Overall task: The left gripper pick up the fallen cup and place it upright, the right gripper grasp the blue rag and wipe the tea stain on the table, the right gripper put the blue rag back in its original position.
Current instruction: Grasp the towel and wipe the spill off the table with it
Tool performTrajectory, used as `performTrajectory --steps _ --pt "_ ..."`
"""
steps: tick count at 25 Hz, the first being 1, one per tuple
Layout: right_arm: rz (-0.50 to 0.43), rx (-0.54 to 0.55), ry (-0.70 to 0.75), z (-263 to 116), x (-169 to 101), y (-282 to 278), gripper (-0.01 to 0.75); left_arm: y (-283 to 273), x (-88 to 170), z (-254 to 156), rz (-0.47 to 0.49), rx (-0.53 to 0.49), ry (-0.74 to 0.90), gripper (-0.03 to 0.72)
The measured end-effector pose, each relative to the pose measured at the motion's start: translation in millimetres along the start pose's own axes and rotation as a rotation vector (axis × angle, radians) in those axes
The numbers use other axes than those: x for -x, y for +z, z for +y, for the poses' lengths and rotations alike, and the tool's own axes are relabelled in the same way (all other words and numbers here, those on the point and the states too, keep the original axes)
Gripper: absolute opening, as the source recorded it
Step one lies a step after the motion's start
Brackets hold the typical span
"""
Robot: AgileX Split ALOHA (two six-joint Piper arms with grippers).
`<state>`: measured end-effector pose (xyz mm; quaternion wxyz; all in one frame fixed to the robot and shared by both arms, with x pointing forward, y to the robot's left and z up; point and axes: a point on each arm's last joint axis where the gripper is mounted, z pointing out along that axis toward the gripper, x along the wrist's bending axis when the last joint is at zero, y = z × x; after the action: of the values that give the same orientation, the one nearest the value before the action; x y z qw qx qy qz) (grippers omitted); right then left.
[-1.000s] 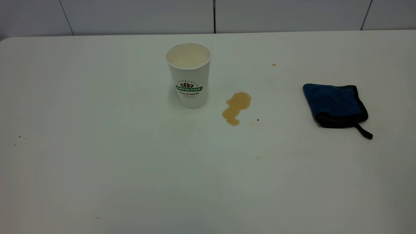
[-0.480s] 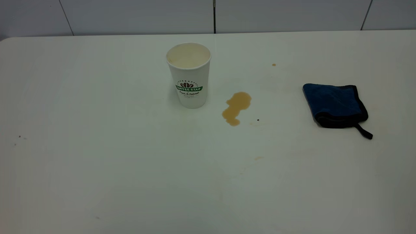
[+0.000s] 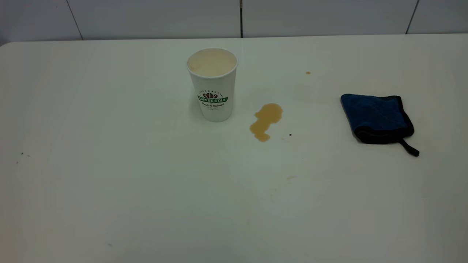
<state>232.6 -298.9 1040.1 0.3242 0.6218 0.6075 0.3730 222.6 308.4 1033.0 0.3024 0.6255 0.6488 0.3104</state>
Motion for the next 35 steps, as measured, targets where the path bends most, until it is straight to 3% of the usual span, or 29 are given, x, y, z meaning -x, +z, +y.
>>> performTrajectory --steps 7,14,26,35 --pt "0.066 -0.014 0.012 42 -10 35 0.608 0 0 0 0.0 0.0 0.0 0.566" --pt "0.089 -0.159 -0.045 74 -15 128 0.61 0 0 0 0.0 0.0 0.0 0.566" --pt "0.101 -0.439 -0.107 50 -25 307 0.59 0 0 0 0.0 0.0 -0.001 0.566" --pt "0.104 -0.526 -0.198 29 -27 427 0.59 0 0 0 0.0 0.0 -0.001 0.566"
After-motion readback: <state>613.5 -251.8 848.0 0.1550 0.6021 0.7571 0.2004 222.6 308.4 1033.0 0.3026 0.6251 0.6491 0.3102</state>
